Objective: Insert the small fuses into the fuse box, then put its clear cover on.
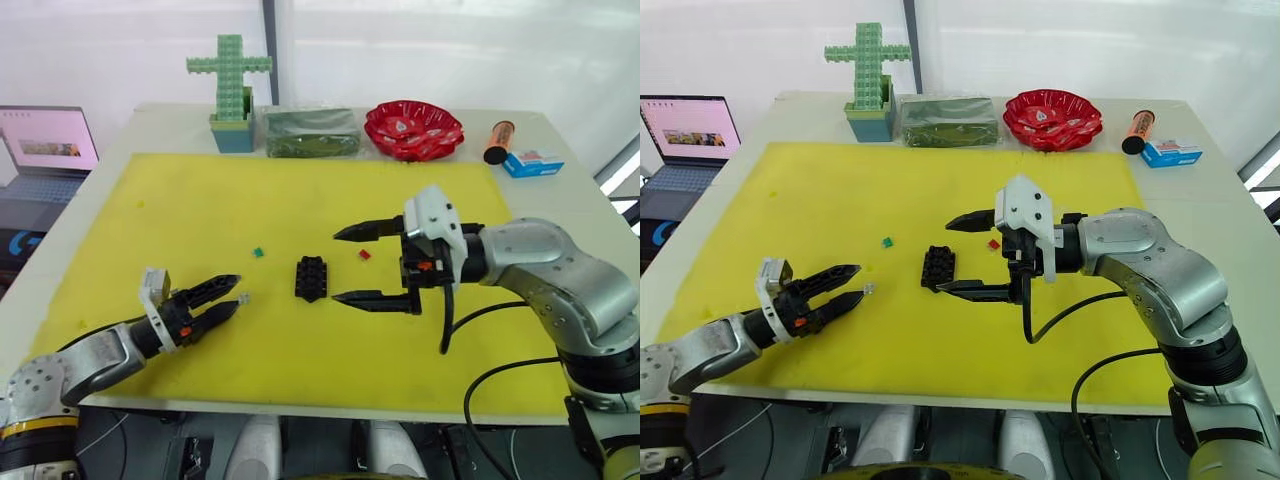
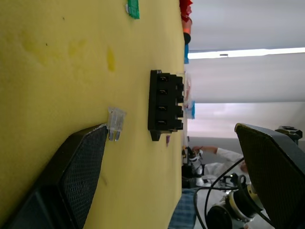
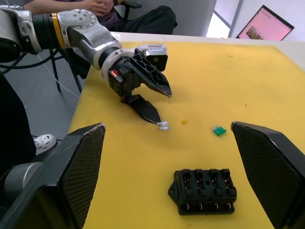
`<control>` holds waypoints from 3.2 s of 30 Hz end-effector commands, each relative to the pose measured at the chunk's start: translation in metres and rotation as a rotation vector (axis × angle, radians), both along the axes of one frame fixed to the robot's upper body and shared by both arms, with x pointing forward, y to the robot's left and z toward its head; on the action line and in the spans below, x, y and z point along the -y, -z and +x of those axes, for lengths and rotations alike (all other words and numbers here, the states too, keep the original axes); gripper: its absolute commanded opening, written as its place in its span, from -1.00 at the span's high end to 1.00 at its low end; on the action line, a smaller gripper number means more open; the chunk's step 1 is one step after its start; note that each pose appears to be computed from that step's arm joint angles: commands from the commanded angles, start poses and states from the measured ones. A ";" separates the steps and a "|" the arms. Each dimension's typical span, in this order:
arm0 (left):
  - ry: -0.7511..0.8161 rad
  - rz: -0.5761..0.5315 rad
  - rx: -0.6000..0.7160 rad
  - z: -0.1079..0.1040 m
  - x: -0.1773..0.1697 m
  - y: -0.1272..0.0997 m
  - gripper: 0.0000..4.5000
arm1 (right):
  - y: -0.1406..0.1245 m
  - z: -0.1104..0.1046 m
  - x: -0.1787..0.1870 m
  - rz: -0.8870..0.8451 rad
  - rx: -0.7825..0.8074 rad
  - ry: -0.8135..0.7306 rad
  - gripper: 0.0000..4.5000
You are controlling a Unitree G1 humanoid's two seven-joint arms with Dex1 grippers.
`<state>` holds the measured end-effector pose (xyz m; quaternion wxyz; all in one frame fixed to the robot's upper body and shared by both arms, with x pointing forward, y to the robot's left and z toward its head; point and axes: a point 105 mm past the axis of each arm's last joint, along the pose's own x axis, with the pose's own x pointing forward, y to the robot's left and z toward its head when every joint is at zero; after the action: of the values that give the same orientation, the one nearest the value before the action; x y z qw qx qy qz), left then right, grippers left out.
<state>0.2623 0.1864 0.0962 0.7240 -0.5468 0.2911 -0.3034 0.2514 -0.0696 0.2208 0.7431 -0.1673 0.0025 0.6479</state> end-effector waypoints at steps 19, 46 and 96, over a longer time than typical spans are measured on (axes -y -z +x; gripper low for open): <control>0.020 0.102 -0.053 0.012 0.011 0.033 -1.00 | -0.014 -0.002 -0.003 0.032 0.041 -0.006 -0.99; -0.026 0.264 -0.120 0.009 -0.009 0.059 0.98 | -0.013 0.002 -0.003 0.041 0.036 0.000 -1.00; 0.402 0.171 1.161 -0.014 0.103 -0.126 1.00 | -0.026 0.004 -0.001 0.208 -0.381 -0.020 0.04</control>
<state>0.2538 0.0855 0.2135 0.7399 -0.1844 -0.0110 -0.6468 0.2616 -0.0721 0.2405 0.7431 0.0430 0.0894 0.6618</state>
